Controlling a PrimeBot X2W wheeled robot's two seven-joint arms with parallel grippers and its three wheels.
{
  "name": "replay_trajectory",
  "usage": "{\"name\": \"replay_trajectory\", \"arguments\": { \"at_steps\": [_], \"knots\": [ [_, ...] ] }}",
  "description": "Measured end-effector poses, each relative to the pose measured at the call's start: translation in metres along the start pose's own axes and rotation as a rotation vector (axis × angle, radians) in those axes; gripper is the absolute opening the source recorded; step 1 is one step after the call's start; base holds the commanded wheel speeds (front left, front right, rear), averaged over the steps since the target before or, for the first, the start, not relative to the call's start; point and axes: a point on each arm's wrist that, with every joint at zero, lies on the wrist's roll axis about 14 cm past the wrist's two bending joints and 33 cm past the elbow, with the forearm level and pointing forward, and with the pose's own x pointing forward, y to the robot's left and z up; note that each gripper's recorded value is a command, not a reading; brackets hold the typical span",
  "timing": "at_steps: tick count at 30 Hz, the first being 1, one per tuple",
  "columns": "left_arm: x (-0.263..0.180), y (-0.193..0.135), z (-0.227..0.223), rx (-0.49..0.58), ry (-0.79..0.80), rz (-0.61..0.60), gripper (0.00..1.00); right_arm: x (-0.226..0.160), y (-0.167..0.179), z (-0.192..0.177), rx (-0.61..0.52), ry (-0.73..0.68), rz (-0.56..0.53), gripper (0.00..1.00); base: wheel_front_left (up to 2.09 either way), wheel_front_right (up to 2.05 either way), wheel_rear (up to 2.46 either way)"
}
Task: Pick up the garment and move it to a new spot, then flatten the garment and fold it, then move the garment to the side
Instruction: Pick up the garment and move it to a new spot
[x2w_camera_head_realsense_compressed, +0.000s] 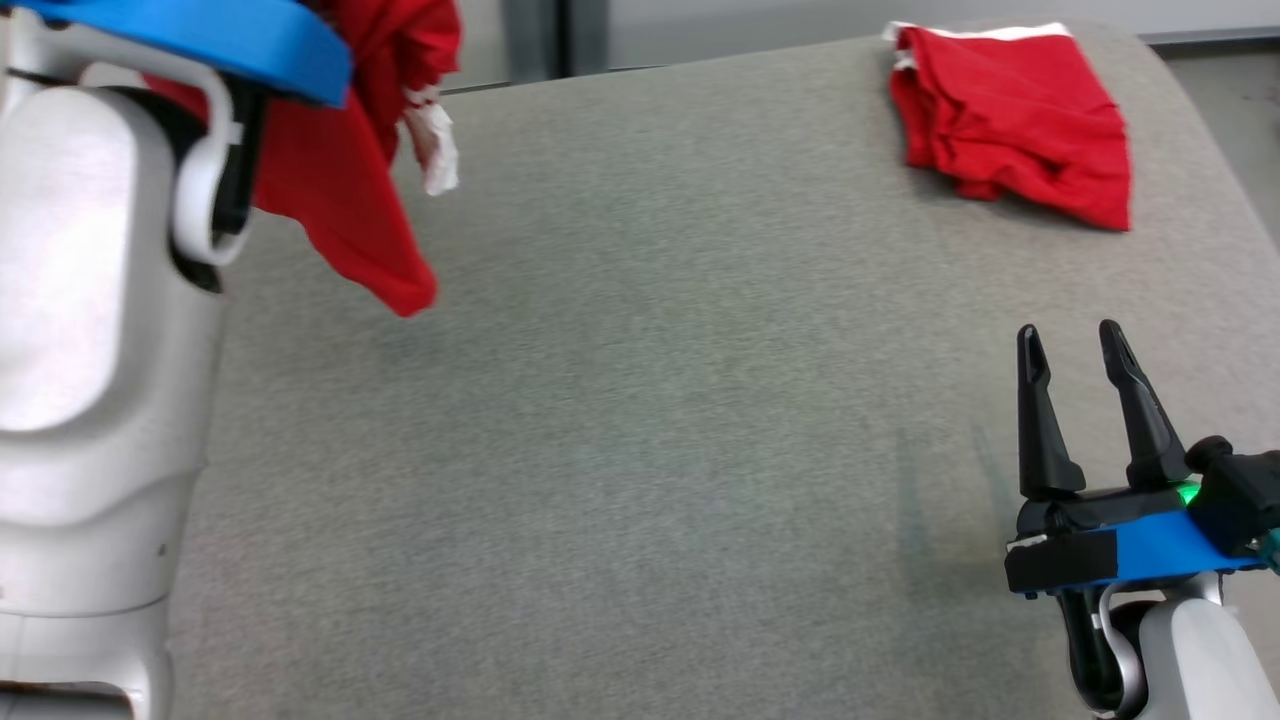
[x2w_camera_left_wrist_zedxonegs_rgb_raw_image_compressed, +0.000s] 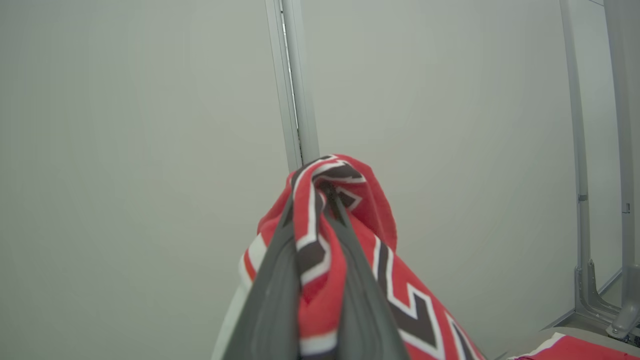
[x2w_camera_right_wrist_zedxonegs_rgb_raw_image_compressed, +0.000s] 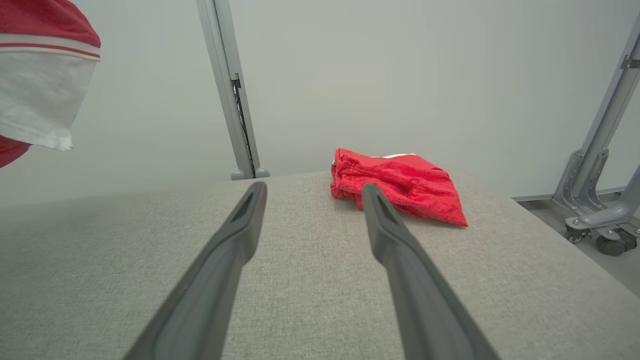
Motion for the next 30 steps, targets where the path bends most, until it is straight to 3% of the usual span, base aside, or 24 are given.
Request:
{"name": "replay_trajectory", "arguments": {
  "at_steps": [6, 11, 22, 30],
  "knots": [
    [0.016, -0.066, 0.004, -0.070, -0.022, -0.142, 0.00, -0.016, -0.021, 0.002, 0.002, -0.004, -0.066, 1.00, 0.00, 0.00, 0.00],
    [-0.001, -0.096, -0.035, -0.141, 0.081, -0.184, 0.00, -0.020, -0.026, 0.002, 0.002, -0.003, -0.082, 1.00, 0.00, 0.00, 0.00],
    [-0.098, -0.137, -0.140, -0.257, 0.403, -0.193, 0.00, -0.017, -0.013, -0.002, 0.020, 0.001, -0.048, 1.00, 0.00, 0.00, 0.00],
    [-0.164, -0.179, -0.172, -0.333, 0.554, -0.234, 0.00, -0.013, -0.001, -0.004, 0.035, 0.003, -0.014, 1.00, 0.00, 0.00, 0.00]
  ]
}}
